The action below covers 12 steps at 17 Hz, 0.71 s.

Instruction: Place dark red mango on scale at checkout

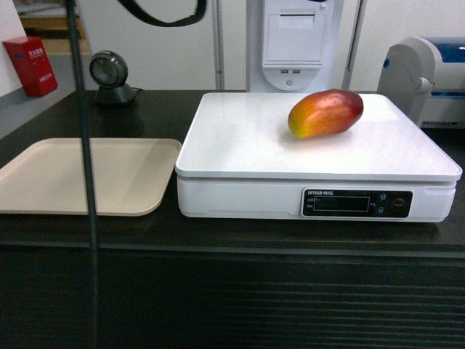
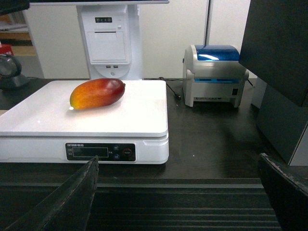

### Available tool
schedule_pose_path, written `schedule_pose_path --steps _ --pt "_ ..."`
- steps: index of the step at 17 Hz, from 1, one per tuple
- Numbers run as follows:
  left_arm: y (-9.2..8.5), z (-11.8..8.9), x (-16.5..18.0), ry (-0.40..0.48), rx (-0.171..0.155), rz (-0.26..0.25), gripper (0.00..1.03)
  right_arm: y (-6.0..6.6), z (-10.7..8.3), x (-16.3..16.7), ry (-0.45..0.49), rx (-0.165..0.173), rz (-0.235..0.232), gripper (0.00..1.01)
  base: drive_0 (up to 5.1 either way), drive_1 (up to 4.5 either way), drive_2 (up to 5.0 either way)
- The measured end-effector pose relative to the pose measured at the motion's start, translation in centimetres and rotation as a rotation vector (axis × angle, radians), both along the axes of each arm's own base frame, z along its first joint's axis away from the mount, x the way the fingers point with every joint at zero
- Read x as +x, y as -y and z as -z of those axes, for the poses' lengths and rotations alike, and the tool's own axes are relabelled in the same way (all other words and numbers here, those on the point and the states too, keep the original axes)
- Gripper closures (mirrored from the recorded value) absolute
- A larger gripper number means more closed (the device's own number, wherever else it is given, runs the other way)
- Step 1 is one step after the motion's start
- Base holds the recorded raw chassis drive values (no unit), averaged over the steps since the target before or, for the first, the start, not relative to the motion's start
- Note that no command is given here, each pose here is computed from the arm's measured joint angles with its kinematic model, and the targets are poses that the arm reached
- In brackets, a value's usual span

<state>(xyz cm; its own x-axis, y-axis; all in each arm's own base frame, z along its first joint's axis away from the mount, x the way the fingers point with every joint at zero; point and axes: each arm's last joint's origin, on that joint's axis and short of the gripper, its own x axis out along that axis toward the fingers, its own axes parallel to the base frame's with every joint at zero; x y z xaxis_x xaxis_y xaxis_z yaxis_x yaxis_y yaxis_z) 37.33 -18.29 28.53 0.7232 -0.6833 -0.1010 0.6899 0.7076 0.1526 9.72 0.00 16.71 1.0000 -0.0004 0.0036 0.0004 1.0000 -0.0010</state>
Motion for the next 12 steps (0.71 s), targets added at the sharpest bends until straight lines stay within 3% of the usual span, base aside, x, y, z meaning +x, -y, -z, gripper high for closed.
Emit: schedule_pose_path --steps 4,5,6,7,8,9,12 --pt "-1.9 0.9 -0.1 -0.026 0.009 -0.055 0.05 0.0 0.0 0.0 0.000 0.000 0.000 0.03 0.0 0.00 0.0" --pt "-2.0 1.3 -0.5 0.007 -0.024 -0.161 0.09 0.0 0.0 0.0 0.000 0.000 0.000 0.03 0.0 0.00 0.0" --pt "-6.6 2.3 -5.2 0.055 -0.146 -0.632 0.36 0.0 0.0 0.0 0.000 0.000 0.000 0.03 0.0 0.00 0.0" --pt "-14.4 3.7 -11.6 0.056 -0.186 -0.797 0.71 0.0 0.0 0.0 0.000 0.000 0.000 0.03 0.0 0.00 0.0" --pt "-16.6 6.4 -16.0 0.042 -0.182 -0.767 1.01 0.0 0.0 0.0 0.000 0.000 0.000 0.03 0.0 0.00 0.0" --pt "-17.3 8.4 -18.5 0.026 -0.175 -0.766 1.01 0.0 0.0 0.0 0.000 0.000 0.000 0.03 0.0 0.00 0.0" --pt "-18.3 9.1 -19.7 0.033 -0.179 -0.771 1.01 0.0 0.0 0.0 0.000 0.000 0.000 0.03 0.0 0.00 0.0"
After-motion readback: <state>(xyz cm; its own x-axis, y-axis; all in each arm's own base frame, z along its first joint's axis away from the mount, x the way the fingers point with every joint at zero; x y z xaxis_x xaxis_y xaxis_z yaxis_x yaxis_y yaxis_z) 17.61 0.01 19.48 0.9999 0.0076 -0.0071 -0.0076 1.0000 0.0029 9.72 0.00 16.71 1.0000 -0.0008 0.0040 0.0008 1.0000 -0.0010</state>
